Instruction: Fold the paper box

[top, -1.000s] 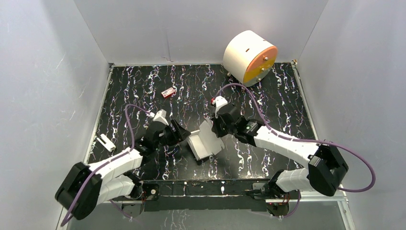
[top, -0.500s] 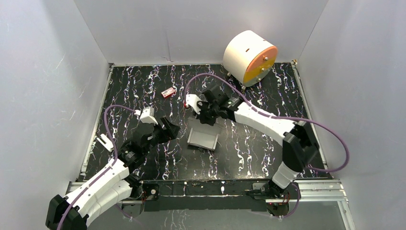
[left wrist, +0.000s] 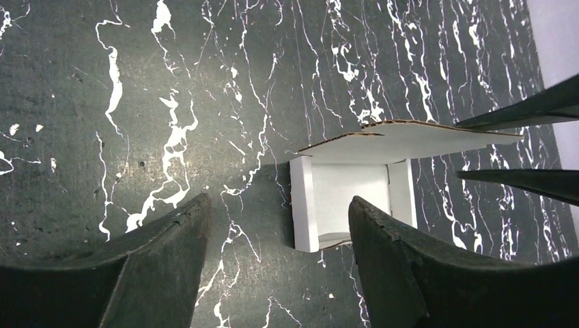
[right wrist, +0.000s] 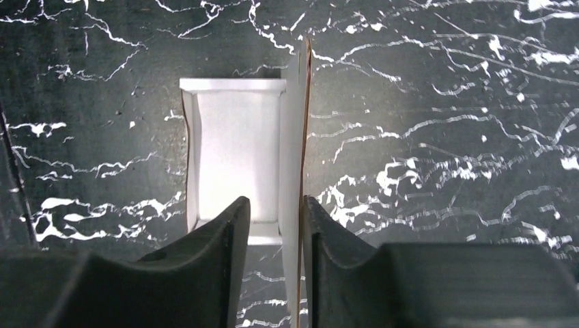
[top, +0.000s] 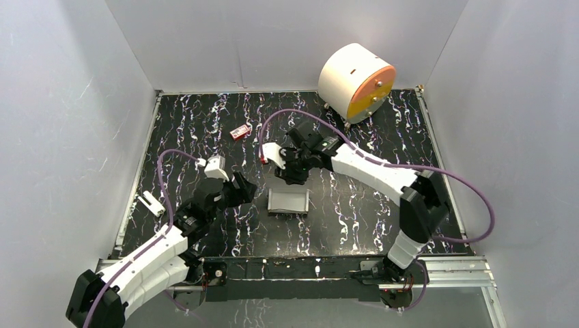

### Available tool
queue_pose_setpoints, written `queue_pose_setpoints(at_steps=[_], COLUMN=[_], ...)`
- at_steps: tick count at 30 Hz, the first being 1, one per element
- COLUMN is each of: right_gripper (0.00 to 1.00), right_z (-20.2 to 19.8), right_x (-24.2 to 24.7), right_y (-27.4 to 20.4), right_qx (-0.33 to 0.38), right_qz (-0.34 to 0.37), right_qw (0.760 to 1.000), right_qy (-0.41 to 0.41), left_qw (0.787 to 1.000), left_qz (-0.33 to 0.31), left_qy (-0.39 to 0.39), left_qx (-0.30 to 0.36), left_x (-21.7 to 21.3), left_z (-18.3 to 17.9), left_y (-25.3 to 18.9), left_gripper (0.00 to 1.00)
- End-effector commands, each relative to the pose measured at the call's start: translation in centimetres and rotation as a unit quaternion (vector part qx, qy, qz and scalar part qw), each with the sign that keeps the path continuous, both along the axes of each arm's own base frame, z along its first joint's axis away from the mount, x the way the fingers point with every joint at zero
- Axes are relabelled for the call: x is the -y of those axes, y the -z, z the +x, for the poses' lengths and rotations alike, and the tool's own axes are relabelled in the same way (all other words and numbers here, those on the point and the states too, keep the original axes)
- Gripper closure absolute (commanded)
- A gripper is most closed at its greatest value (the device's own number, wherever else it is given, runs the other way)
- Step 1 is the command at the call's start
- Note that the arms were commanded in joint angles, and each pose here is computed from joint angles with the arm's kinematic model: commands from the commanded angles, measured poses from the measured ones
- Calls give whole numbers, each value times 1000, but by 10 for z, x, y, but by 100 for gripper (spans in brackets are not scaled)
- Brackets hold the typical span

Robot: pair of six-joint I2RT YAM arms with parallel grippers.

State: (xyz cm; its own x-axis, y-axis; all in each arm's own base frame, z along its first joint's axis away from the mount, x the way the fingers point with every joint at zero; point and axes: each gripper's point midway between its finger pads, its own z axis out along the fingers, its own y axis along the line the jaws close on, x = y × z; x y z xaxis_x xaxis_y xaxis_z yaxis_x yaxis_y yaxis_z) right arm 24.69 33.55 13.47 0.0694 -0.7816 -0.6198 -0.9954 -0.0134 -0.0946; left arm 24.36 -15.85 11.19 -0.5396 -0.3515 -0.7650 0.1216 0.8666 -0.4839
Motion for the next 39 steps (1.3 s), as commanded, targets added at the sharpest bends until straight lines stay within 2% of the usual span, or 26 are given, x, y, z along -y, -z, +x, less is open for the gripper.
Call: queue_pose_setpoints(at_steps=[1, 5, 8, 14, 18, 24, 28, 34, 39], right_gripper=[55, 51, 50, 49, 49, 52, 55, 59, 62], right_z=[6, 6, 4, 12, 16, 15, 16, 16, 17], right_x=[11, 33, 51, 73, 73, 69, 71, 69, 71], right_y=[-49, -52, -48, -48, -47, -36, -27, -21, -13], right_qx=[63, 83, 84, 95, 106, 100, 98, 95, 86], right_qz=[50, 55, 60, 115, 145, 154, 147, 148, 136], right_qw=[996, 989, 983, 966, 958, 961, 962, 964, 967], right_qy=[50, 107, 149, 210, 222, 208, 210, 200, 198], left_qw=[999, 998, 995, 984, 981, 973, 964, 952, 940], left_qz=[5, 28, 63, 129, 135, 154, 165, 171, 196], left_qy=[21, 42, 72, 119, 142, 172, 208, 240, 265], left_qx=[24, 21, -8, -17, -12, 8, 24, 83, 93], left_x=[9, 11, 13, 18, 31, 48, 55, 63, 63], left_z=[9, 8, 3, 10, 22, 42, 43, 45, 45], left_y=[-28, -40, -41, -53, -50, -38, -35, -47, -51], left_gripper=[30, 30, 30, 32, 35, 37, 38, 39, 42])
